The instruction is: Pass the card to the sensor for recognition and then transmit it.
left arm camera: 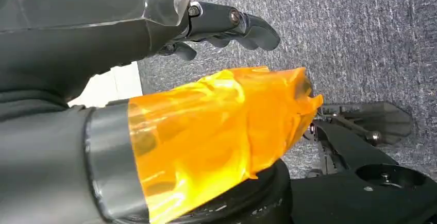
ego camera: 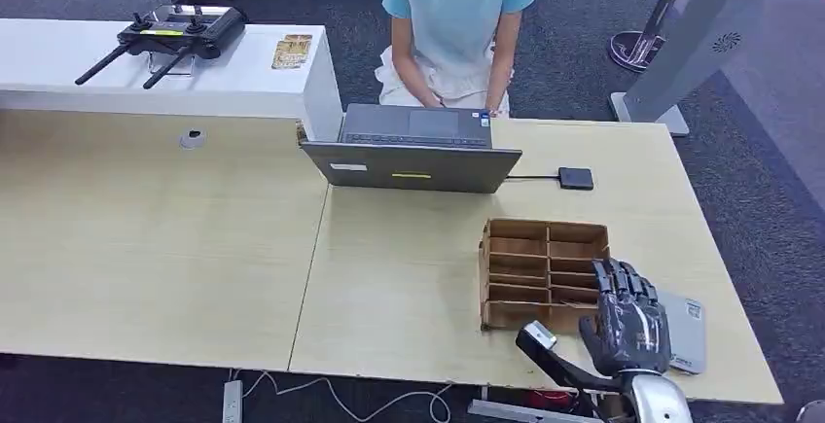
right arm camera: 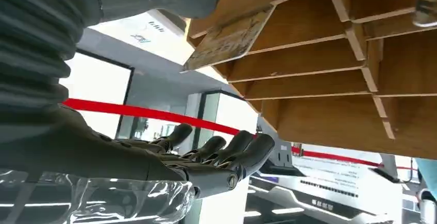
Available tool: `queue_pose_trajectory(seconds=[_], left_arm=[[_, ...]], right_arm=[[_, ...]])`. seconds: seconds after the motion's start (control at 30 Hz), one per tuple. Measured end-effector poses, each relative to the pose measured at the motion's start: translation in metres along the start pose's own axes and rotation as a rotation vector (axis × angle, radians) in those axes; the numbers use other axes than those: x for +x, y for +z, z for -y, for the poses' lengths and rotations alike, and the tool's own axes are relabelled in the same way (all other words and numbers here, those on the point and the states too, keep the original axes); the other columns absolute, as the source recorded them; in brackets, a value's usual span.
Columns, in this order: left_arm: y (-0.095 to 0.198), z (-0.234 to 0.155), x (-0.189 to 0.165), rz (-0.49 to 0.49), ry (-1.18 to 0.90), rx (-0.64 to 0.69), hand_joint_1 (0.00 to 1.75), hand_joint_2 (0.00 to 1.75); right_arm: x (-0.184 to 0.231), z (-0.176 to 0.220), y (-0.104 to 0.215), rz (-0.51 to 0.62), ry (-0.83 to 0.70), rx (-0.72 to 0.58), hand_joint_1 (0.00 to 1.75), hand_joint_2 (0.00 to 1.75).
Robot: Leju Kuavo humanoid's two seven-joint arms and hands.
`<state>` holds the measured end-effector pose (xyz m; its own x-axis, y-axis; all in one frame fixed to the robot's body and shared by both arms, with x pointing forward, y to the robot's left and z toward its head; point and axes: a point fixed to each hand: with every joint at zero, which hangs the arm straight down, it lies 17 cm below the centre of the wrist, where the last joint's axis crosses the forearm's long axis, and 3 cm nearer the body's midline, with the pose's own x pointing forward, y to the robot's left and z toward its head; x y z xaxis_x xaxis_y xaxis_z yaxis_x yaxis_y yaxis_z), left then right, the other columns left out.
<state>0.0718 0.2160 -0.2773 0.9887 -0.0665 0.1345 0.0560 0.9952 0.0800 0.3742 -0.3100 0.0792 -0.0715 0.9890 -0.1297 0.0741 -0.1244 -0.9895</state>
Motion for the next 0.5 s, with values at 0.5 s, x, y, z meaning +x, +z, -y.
queue_pose_trajectory(seconds=[0.5], left_arm=[[0.0, 0.0, -0.0002, -0.002, 0.005, 0.0, 0.0, 0.0]], right_arm=[[0.0035, -0.0006, -0.0003, 0.0, -0.008, 0.004, 0.82, 1.75]])
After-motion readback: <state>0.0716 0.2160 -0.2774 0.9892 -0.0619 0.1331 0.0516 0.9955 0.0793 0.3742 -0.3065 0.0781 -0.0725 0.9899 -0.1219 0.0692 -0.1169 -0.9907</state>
